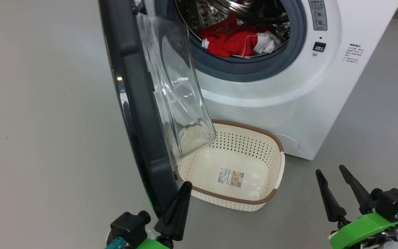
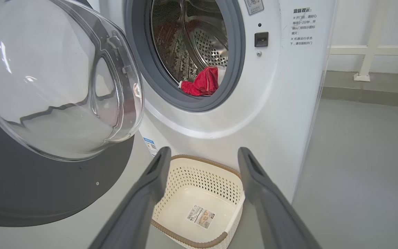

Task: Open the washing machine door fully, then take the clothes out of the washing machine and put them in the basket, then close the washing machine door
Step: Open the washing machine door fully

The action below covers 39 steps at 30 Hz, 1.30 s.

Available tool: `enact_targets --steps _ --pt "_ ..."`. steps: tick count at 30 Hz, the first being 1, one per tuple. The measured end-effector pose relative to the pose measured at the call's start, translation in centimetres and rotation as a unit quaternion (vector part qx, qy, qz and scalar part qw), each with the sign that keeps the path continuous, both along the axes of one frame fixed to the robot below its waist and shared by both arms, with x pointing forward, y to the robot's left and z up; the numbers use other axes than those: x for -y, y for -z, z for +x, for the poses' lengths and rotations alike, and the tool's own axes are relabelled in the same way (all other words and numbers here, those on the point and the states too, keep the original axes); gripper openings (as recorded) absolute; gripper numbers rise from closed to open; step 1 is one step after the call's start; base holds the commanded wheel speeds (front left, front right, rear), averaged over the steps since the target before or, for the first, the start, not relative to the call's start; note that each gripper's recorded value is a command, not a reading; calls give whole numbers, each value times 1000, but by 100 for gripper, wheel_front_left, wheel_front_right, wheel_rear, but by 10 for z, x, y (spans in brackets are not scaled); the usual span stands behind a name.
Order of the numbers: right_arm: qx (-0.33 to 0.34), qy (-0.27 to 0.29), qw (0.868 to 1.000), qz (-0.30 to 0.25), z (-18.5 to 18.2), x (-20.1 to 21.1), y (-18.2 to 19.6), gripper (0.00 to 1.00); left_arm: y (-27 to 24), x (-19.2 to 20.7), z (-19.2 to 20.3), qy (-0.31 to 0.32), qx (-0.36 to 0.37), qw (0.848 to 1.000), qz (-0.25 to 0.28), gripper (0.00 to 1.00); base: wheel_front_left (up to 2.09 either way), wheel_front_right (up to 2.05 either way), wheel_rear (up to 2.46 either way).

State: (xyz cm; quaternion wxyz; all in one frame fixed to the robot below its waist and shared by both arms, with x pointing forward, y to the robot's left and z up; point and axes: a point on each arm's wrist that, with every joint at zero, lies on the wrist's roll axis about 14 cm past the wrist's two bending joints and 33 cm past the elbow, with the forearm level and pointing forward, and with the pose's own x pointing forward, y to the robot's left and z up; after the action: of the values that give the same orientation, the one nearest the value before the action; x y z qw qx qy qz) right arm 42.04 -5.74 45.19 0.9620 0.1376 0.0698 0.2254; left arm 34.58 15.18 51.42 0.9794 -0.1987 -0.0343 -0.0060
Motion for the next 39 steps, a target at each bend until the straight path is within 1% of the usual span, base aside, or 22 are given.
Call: enact_targets --steps 8,18,28,39 --pt "4 -9 1000 1 2 -6 -2 100 1 -15 -2 -27 -2 1000 -2 0 0 0 0" --pt "6 -30 1000 4 5 -22 -3 100 4 -63 -21 -107 -7 994 11 0 0 0 0" --pt "8 -49 999 3 6 -36 -3 100 6 -118 -46 -195 -15 980 27 0 0 0 0" --pt "19 -61 998 -2 8 -43 -7 100 12 -157 -67 -250 -33 966 49 0 0 0 0"
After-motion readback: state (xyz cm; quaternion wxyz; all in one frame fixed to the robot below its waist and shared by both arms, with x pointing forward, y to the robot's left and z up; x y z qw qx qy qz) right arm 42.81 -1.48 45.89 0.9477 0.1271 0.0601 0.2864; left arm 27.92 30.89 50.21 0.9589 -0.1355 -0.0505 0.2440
